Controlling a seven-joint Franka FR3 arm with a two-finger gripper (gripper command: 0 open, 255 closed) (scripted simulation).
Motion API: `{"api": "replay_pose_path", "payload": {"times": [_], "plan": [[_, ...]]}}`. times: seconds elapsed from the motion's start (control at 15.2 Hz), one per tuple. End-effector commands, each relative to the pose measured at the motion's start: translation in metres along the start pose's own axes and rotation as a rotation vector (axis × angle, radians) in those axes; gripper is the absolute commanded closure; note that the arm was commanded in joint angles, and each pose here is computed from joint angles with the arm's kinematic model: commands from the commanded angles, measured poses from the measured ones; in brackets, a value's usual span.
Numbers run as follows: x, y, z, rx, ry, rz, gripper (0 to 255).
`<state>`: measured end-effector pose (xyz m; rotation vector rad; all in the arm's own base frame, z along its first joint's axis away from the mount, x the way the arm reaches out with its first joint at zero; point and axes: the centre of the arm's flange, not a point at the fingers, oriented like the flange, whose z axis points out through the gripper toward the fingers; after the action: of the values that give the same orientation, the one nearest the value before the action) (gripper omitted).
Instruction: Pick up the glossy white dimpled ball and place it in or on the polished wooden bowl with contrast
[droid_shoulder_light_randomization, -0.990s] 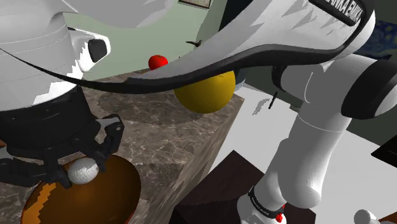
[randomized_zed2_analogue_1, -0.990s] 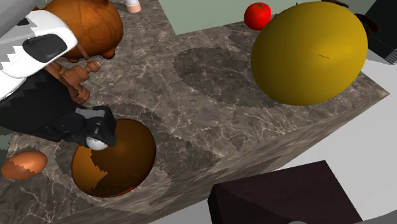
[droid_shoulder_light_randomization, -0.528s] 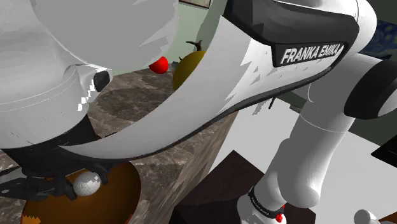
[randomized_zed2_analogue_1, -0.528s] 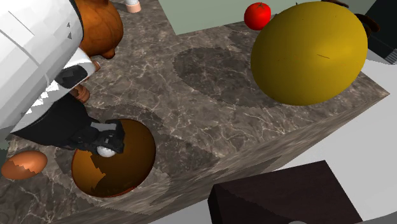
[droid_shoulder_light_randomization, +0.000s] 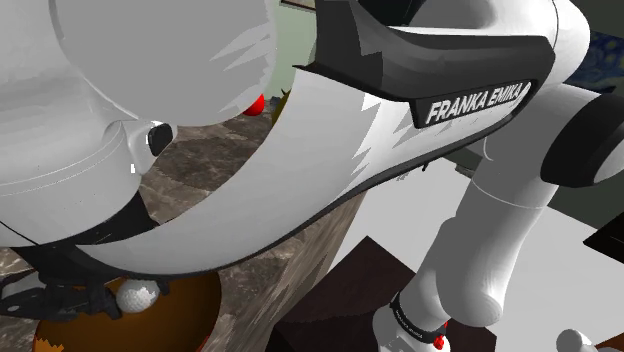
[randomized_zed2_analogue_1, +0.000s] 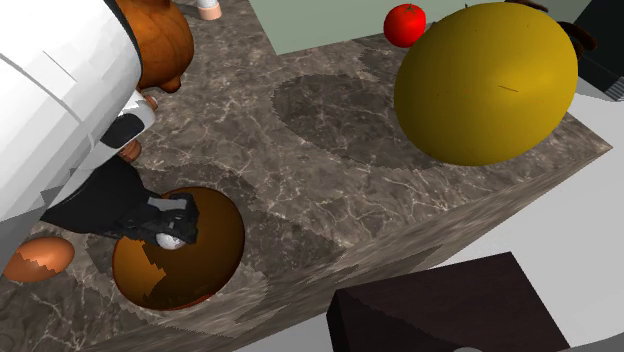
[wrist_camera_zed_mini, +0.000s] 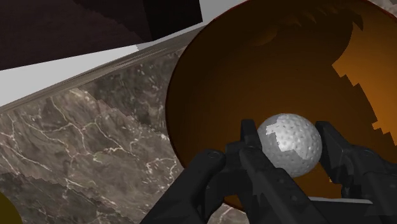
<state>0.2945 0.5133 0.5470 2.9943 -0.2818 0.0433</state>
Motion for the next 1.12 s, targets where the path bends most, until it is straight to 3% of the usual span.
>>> {"api": "replay_pose_path", "payload": {"times": [0.0, 0.33, 0.59, 1.06], "plan": [[0.0, 0.0, 0.0, 0.0, 0.0, 0.0, 0], [0.0, 0.0, 0.0, 0.0, 0.0, 0.0, 0], [0.0, 0.0, -0.05, 0.0, 0.0, 0.0, 0], [0.0, 0.0, -0.05, 0.0, 0.0, 0.0, 0]]}}
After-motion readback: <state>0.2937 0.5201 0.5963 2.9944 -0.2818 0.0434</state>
